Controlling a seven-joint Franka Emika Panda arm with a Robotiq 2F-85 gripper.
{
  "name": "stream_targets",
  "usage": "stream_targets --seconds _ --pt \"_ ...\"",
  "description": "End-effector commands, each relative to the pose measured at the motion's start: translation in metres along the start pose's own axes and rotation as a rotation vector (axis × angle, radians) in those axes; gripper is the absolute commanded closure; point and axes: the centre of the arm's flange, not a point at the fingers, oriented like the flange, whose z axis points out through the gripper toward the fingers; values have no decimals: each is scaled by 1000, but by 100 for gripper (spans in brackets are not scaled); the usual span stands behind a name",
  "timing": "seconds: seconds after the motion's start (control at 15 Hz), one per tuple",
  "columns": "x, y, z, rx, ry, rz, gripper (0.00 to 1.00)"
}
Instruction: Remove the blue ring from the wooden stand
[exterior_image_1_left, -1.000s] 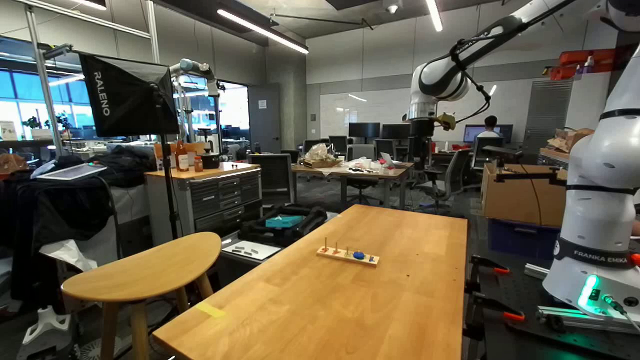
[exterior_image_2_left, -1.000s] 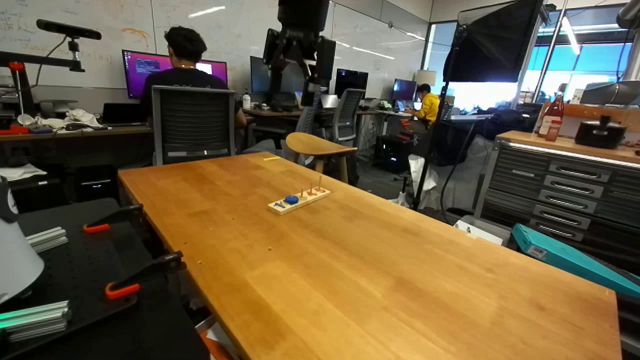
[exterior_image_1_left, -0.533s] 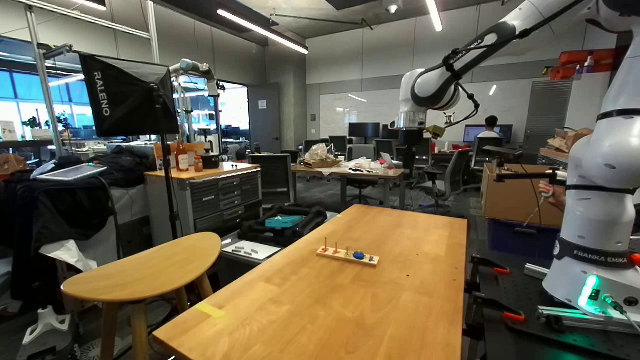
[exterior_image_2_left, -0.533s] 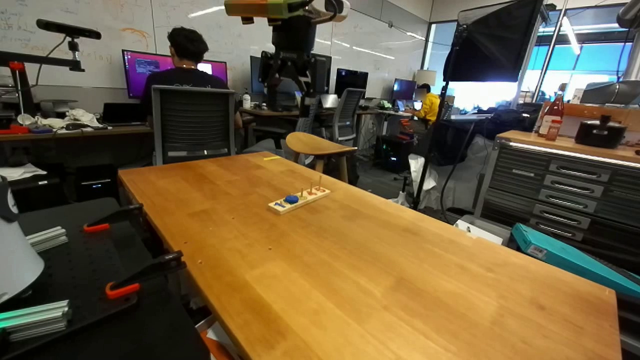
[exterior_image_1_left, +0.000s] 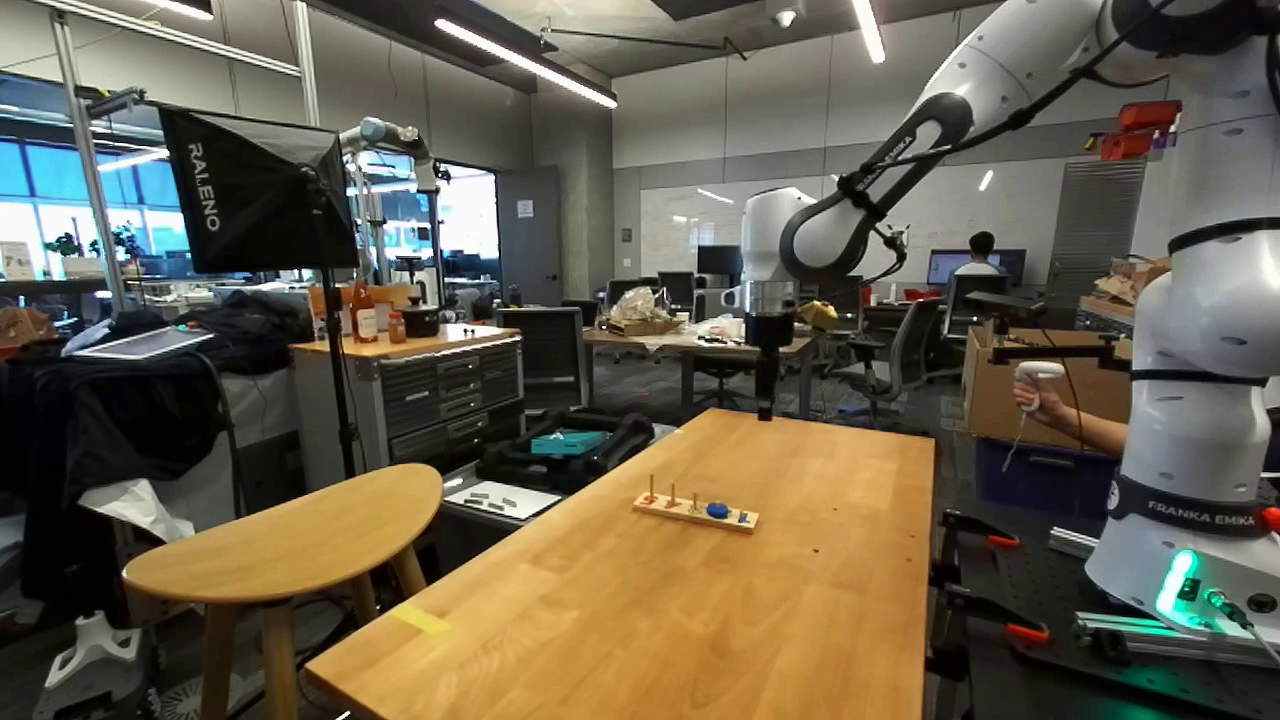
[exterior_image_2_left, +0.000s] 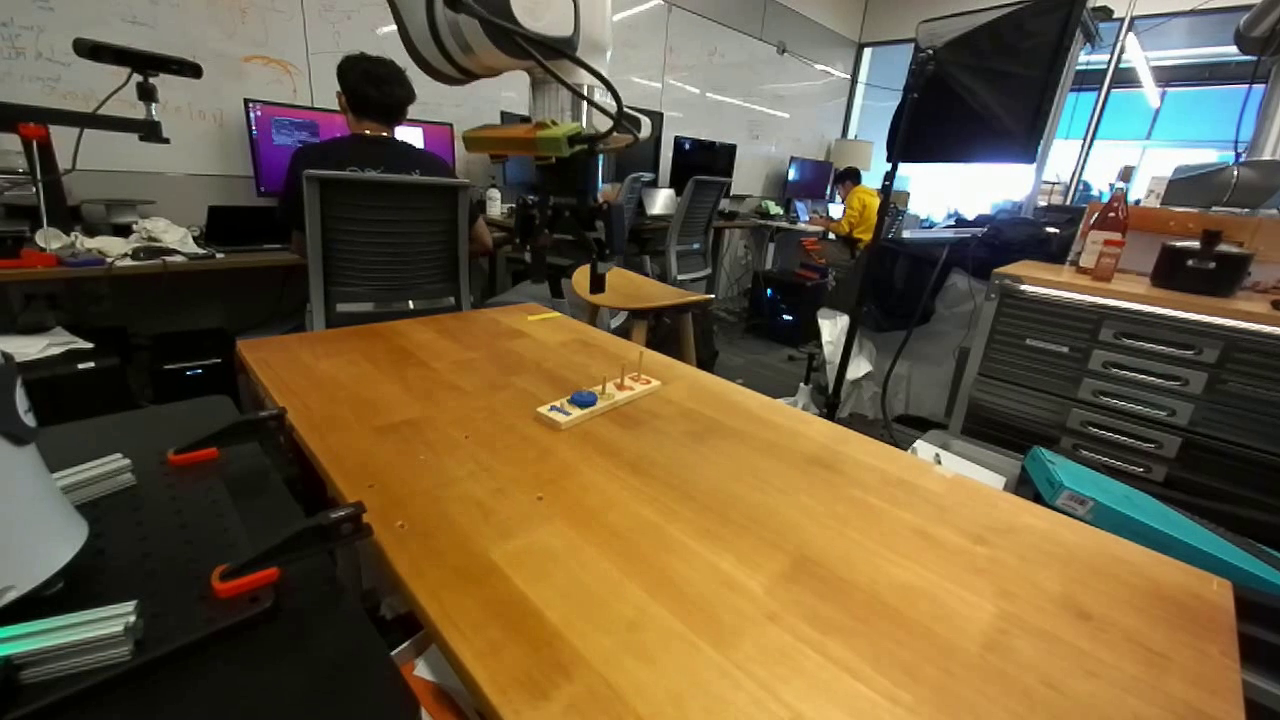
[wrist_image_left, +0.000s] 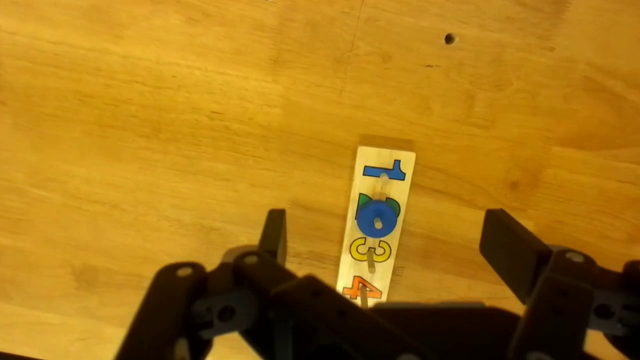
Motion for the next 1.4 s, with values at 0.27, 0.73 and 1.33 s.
stream_targets --seconds 0.27,0.73,1.33 --pt "75 -14 91 -75 -28 70 0" --pt "83 -28 138 -31 -26 124 0" --pt "87 -34 160 8 8 172 0"
